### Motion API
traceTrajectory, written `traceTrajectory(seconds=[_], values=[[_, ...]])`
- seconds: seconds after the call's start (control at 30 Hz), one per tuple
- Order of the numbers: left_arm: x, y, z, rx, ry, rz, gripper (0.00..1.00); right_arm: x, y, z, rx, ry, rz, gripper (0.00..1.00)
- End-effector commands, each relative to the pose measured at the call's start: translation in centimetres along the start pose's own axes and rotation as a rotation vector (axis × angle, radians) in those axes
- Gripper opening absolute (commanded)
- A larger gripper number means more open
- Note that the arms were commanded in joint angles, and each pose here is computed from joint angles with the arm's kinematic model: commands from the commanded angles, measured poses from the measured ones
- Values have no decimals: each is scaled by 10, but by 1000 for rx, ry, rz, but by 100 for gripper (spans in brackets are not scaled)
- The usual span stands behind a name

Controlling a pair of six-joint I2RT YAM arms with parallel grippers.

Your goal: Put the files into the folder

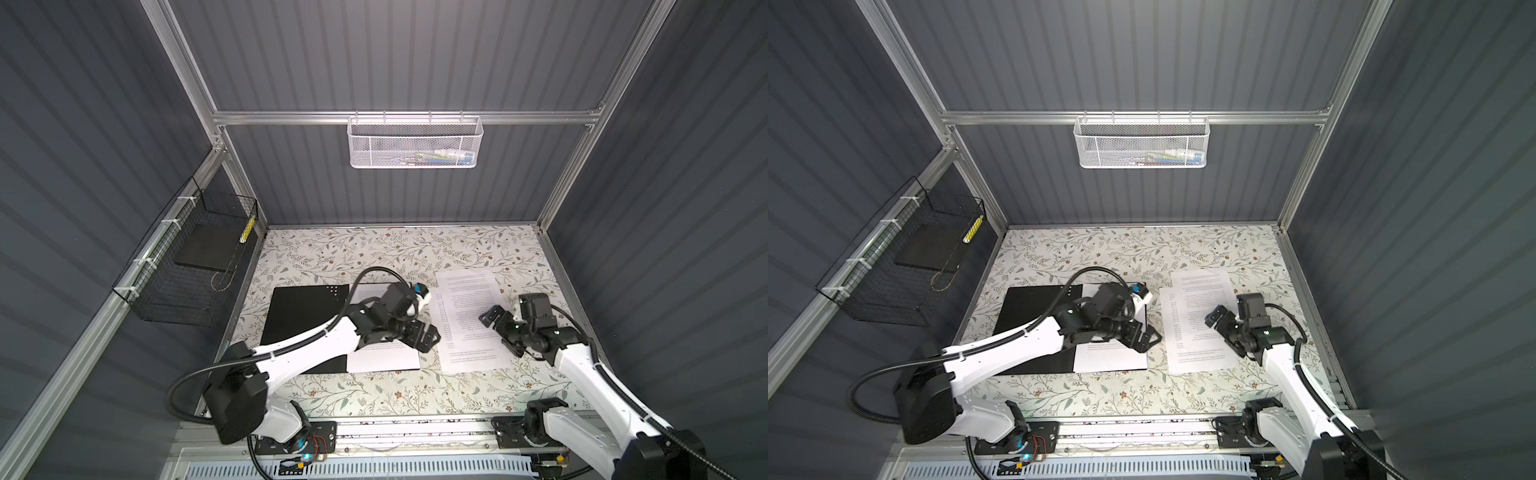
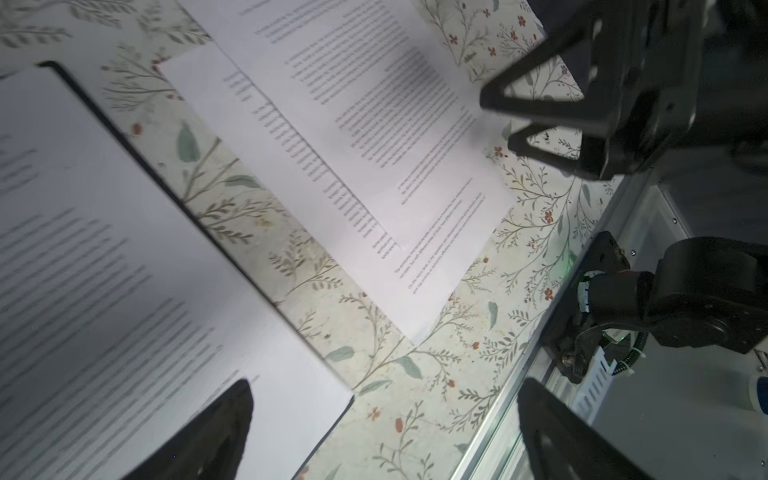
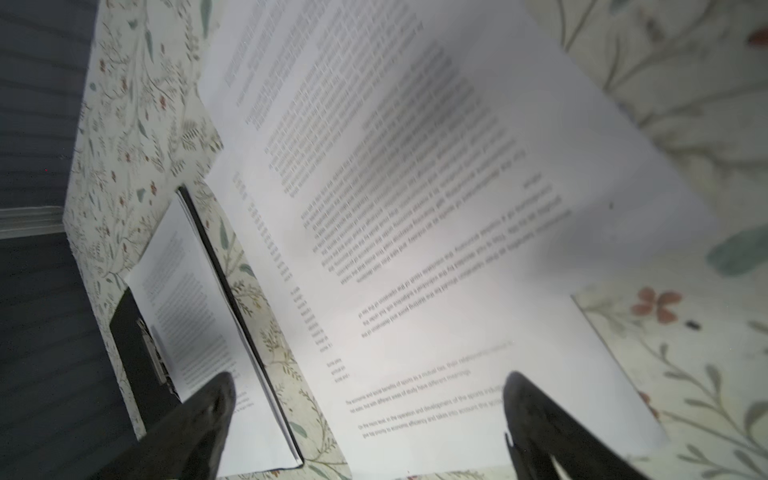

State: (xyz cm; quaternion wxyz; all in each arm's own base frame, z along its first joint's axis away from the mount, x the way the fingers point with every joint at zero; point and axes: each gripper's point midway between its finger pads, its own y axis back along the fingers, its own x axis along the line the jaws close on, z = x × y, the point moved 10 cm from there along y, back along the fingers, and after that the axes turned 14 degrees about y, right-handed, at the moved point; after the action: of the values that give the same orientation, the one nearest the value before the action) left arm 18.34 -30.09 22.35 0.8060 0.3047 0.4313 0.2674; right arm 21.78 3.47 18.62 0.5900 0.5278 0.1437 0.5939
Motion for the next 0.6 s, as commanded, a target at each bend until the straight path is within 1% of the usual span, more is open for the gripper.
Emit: traceTrajectory(seconds=[0.0, 0.17, 0.27, 0.4, 0.5, 0.57], values=[[-24, -30, 16, 9, 36, -123, 100, 0, -11, 42, 10, 67, -38, 99], [-31, -85, 32, 57, 62, -146, 100, 1, -37, 99, 6, 79, -9, 99], [-35, -114, 41, 92, 79, -177, 100, -4, -60, 132, 70, 90, -82, 99], [-37, -143, 45, 124, 84, -192, 100, -7, -94, 164, 175, 104, -120, 99], [-37, -155, 44, 146, 76, -204, 100, -6, -107, 180, 175, 129, -132, 99], [-35, -161, 42, 160, 76, -195, 100, -6, -117, 189, 197, 135, -133, 99]])
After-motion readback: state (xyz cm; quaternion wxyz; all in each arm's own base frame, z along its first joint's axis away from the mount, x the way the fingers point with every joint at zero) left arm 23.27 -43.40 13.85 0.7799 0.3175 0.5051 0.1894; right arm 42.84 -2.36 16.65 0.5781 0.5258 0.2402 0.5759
